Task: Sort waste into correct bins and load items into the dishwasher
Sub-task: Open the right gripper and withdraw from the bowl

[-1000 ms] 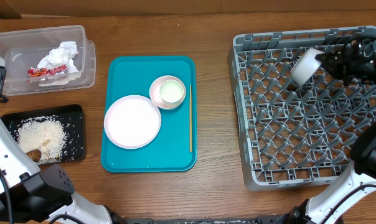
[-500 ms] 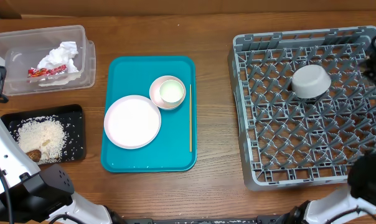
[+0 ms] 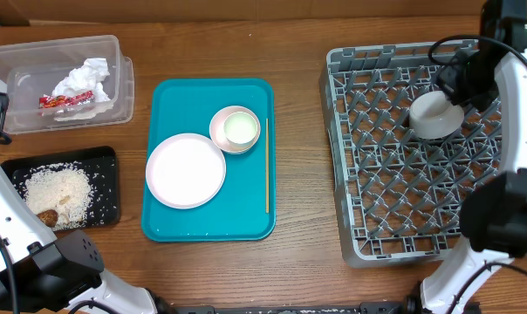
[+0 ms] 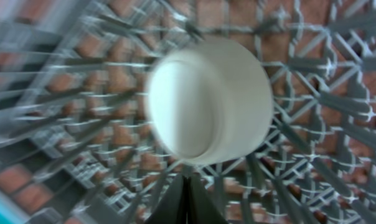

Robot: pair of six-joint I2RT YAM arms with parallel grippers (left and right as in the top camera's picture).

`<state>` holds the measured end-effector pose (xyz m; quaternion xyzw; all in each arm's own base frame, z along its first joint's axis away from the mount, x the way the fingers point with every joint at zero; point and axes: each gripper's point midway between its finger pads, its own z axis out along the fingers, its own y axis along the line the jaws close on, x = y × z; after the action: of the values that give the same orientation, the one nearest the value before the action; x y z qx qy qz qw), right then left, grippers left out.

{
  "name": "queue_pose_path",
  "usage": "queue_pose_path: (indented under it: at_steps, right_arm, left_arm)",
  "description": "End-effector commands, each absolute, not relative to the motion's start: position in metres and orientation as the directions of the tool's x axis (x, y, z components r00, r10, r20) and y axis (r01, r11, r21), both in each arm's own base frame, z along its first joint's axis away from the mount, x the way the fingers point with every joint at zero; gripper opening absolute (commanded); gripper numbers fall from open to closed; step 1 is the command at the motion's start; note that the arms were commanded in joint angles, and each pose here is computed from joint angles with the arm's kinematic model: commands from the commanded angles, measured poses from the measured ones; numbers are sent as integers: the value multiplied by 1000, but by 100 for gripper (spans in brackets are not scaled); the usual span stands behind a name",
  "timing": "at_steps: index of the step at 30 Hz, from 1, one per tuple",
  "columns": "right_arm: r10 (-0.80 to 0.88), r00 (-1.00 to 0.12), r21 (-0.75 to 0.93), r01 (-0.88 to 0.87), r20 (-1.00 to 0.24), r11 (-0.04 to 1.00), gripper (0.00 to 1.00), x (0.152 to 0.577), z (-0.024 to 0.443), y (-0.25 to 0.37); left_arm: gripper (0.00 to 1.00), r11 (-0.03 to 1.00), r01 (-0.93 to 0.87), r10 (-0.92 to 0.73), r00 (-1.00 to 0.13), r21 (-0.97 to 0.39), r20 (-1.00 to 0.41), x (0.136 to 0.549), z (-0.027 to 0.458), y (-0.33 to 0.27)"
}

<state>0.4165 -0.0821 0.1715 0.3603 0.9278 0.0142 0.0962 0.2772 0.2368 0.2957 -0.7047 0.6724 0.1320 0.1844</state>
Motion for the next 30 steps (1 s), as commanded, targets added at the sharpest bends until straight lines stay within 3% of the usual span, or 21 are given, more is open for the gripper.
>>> queue_pose_path:
  at_steps: [1, 9, 15, 22, 30]
  right_arm:
    - [701, -700, 8, 707, -133, 708, 4, 412, 147, -100]
    - [730, -676, -20, 735, -105, 678, 4, 399, 144, -115]
    - [678, -732, 143, 665, -68, 733, 4, 418, 148, -86]
    - [652, -750, 186, 628, -114, 756, 4, 434, 151, -78]
    - [653, -747, 80, 649, -122, 757, 4, 426, 138, -94]
  left_arm:
    - [100, -44, -996, -893, 74, -78, -443, 278, 295, 239]
    - [100, -44, -996, -893, 74, -78, -443, 278, 295, 239]
    - [100, -44, -996, -893, 74, -78, -443, 278, 295, 239]
    - [100, -44, -996, -893, 74, -78, -443, 278, 295, 239]
    - [100, -44, -996, -893, 74, -78, -443, 278, 295, 239]
